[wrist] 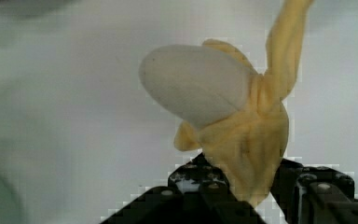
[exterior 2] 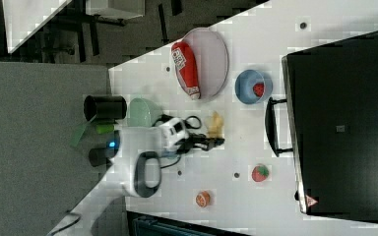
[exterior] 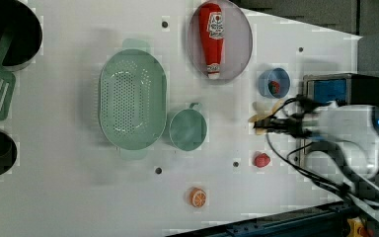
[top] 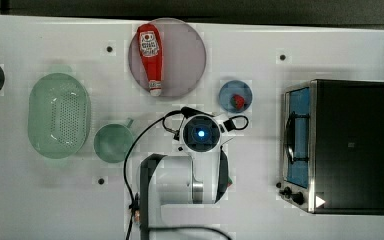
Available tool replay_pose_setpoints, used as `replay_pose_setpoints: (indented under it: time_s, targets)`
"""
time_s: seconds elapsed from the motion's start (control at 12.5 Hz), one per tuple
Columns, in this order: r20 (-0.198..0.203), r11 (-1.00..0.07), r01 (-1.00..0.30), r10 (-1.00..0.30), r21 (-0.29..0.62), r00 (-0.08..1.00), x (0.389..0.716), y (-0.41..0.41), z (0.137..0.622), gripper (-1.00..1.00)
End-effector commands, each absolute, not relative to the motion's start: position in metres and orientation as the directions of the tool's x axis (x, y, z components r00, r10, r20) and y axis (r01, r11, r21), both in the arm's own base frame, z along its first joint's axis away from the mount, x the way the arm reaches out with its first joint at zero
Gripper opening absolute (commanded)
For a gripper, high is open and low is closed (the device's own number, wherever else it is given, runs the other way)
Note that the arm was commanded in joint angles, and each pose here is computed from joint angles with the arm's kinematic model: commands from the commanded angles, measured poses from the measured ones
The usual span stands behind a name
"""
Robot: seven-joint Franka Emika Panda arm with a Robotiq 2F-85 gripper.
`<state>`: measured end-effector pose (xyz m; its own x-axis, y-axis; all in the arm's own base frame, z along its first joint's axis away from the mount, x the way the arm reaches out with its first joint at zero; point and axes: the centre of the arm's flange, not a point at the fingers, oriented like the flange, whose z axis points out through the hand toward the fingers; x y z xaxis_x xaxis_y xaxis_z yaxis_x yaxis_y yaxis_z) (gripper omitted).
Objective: Pick Banana and place it in mug.
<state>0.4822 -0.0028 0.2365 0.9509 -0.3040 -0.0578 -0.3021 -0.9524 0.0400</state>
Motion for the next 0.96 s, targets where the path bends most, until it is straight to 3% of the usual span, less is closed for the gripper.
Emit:
replay_pose_setpoints:
  time_s: [0.08, 0.16, 0.32, 0.4, 0.48, 0.64, 0.96]
  targets:
    - [-0.047, -0.950, -0.310, -0.311, 0.019, 0.949, 0.509, -0.012, 0.364, -0.37]
    - [-0.052, -0.951, -0.308, -0.308, 0.019, 0.950, 0.507, -0.010, 0.398, -0.37]
    - [0.013, -0.965, -0.262, -0.262, 0.004, 0.965, 0.504, 0.016, 0.473, -0.37]
    - [0.010, -0.967, -0.254, -0.254, 0.009, 0.967, 0.498, 0.030, 0.485, -0.37]
    - [-0.038, -0.948, -0.317, -0.317, 0.017, 0.948, 0.482, 0.074, 0.491, -0.37]
    - [-0.085, -0.920, -0.392, -0.390, -0.017, 0.917, 0.470, 0.130, 0.484, -0.37]
    - [-0.099, -0.826, -0.562, -0.562, 0.033, 0.821, 0.459, 0.219, 0.442, -0.37]
